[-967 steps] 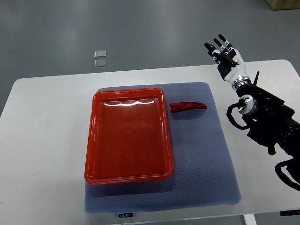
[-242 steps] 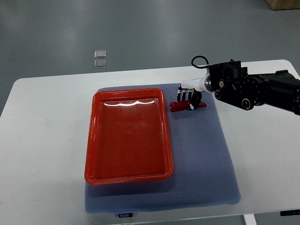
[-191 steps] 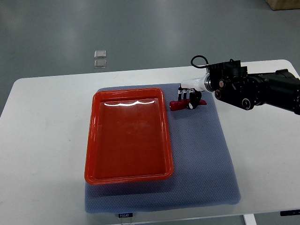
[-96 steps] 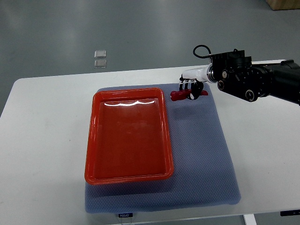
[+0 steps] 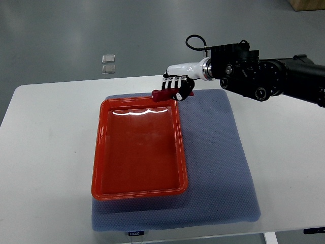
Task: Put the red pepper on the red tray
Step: 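Lift the pepper and carry it over the red tray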
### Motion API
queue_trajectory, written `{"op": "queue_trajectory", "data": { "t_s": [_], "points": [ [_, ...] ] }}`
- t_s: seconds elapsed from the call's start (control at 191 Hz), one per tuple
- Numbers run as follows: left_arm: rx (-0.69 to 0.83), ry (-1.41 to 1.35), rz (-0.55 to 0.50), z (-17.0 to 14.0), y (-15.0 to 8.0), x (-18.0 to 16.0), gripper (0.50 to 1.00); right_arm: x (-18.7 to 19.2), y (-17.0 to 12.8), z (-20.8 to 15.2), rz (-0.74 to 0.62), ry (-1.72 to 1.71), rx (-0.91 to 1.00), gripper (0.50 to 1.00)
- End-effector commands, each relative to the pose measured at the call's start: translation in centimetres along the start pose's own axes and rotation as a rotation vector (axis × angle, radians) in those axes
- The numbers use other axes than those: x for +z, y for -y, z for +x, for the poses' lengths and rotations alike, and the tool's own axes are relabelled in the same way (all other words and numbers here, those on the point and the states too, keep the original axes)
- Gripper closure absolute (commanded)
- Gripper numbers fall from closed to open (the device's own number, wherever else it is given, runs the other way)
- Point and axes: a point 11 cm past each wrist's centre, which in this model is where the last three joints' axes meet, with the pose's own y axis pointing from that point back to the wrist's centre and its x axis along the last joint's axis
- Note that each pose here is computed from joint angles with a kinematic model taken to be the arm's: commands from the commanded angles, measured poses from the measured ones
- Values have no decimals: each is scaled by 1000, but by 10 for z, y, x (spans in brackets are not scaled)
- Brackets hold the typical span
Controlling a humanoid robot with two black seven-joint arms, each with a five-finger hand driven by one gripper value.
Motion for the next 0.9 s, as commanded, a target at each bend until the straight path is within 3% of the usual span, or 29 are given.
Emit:
{"op": "queue_trajectory", "data": {
  "t_s": [0.0,0.225,0.544,0.627,0.894],
  "points": [
    [1,0,0,0,0,0,500,-39,8,-12,130,4,-38,1000],
    [-3,0,0,-1,0,0,500,-82,22,-38,226,-11,-101,1000],
    [1,0,0,0,0,0,500,-66,28,-59,196,-3,-126,991],
    [1,0,0,0,0,0,500,-63,29,-62,190,4,-124,955],
    [1,0,0,0,0,0,500,-58,30,-69,184,19,-127,746]
  ]
}}
